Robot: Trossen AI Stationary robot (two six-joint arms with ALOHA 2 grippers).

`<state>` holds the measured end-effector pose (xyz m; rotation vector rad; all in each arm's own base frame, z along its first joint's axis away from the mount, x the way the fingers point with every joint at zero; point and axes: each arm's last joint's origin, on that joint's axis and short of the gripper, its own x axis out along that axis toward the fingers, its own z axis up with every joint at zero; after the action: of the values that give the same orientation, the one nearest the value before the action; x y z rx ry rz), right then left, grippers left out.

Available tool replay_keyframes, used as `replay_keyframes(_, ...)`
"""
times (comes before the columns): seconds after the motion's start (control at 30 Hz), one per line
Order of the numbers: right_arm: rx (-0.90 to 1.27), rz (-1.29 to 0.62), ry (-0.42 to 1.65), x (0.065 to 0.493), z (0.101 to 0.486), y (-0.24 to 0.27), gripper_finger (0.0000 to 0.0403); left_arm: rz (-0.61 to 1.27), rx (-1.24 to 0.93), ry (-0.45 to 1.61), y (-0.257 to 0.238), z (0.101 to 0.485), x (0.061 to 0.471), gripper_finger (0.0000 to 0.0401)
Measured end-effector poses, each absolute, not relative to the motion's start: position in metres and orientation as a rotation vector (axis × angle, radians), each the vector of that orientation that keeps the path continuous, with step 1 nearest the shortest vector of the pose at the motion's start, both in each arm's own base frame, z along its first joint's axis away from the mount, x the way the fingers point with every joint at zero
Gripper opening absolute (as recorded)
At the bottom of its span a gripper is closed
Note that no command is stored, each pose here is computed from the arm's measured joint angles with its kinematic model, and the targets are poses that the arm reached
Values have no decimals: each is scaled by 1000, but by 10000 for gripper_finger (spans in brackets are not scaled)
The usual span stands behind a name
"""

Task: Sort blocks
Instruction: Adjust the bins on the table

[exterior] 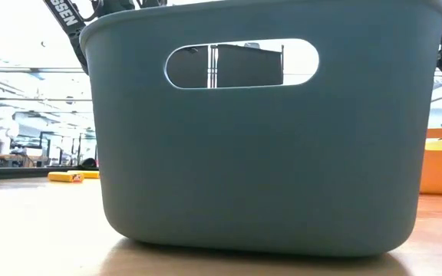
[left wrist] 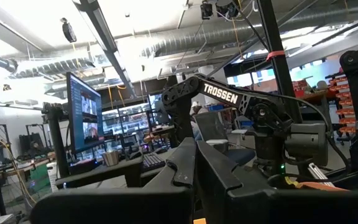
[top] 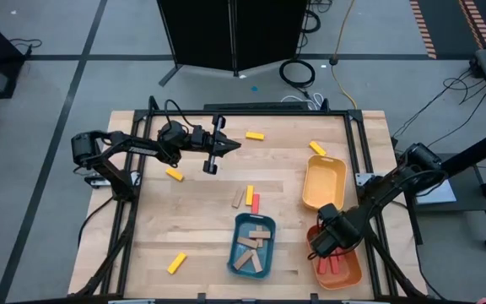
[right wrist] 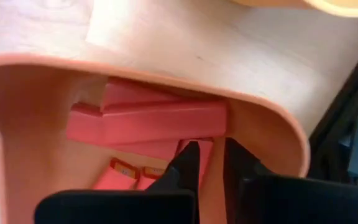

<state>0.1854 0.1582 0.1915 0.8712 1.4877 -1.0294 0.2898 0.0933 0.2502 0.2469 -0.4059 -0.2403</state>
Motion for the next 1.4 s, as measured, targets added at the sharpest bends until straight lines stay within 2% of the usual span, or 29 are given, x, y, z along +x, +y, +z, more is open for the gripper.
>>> replay_keyframes(0.47, 868, -1185, 1535, 167, 177, 156, 0, -240, 246, -405, 93, 250, 290, 12)
replay_keyframes(0.67, 802, -1054, 1551, 170, 178, 159, 0, -240, 246, -405, 93, 250, 290, 12)
replay_keyframes(0.83, 716, -1039, 1583, 175, 209, 160, 0, -241, 246, -405, 93, 250, 290, 12)
replay_keyframes(0.97, 651, -990, 1510, 183, 246, 164, 0, -248, 201, -375, 94, 250, 292, 12)
replay_keyframes(1.1, 533, -906, 1321, 192, 263, 161, 0, -299, 100, -292, 97, 257, 305, 12)
replay_keyframes(1.23, 424, -813, 1192, 189, 264, 145, 0, -431, 5, -101, 88, 259, 324, 12)
replay_keyframes(1.4, 486, -712, 1059, 171, 261, 111, 0, -521, -72, 161, 63, 252, 336, 13)
